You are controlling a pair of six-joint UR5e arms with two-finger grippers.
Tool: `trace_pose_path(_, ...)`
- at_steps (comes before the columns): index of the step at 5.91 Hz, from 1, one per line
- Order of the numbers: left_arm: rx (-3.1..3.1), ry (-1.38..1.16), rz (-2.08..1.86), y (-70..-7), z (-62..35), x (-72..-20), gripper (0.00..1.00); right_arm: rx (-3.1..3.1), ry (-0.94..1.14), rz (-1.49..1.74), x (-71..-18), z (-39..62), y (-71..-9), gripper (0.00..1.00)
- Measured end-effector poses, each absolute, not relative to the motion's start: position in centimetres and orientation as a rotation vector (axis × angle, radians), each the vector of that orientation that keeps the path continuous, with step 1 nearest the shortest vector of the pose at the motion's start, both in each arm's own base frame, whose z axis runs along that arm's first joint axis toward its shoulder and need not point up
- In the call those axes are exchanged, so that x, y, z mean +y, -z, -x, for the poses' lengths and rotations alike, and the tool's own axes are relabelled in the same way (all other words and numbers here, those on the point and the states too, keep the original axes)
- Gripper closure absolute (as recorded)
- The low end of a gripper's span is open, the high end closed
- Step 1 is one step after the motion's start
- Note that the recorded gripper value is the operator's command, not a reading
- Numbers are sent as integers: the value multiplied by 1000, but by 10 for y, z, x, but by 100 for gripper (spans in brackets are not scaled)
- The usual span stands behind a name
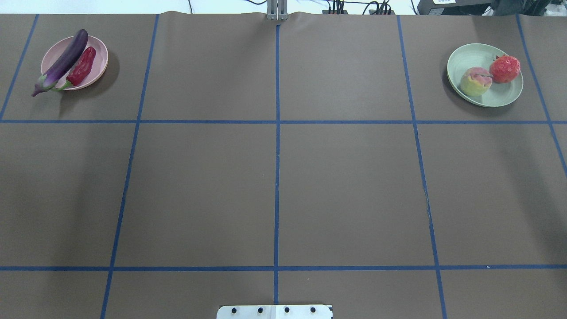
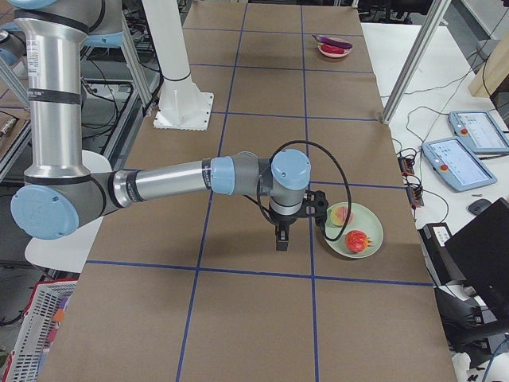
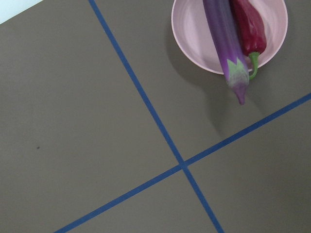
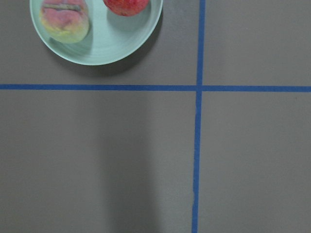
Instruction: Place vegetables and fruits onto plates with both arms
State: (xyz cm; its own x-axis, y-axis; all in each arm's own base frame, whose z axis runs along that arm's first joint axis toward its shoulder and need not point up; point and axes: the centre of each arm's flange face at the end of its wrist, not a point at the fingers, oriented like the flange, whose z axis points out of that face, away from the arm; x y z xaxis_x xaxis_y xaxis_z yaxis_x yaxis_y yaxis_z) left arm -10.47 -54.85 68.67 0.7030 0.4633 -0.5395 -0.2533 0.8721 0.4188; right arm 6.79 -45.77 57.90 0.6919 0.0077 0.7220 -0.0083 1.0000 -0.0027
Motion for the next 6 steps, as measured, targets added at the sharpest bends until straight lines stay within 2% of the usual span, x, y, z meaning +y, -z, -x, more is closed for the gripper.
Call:
trace_pose_path(2, 672, -327, -282, -696, 107, -543, 0, -796, -19, 35, -438, -69, -601, 0)
trace_pose_path(4, 648, -298, -212, -657, 110, -542, 0, -792, 23, 41, -422, -69, -615, 0)
trace_pose_path(6, 648, -278, -128, -647, 109, -516, 0, -787, 41, 23, -424, -67, -614, 0)
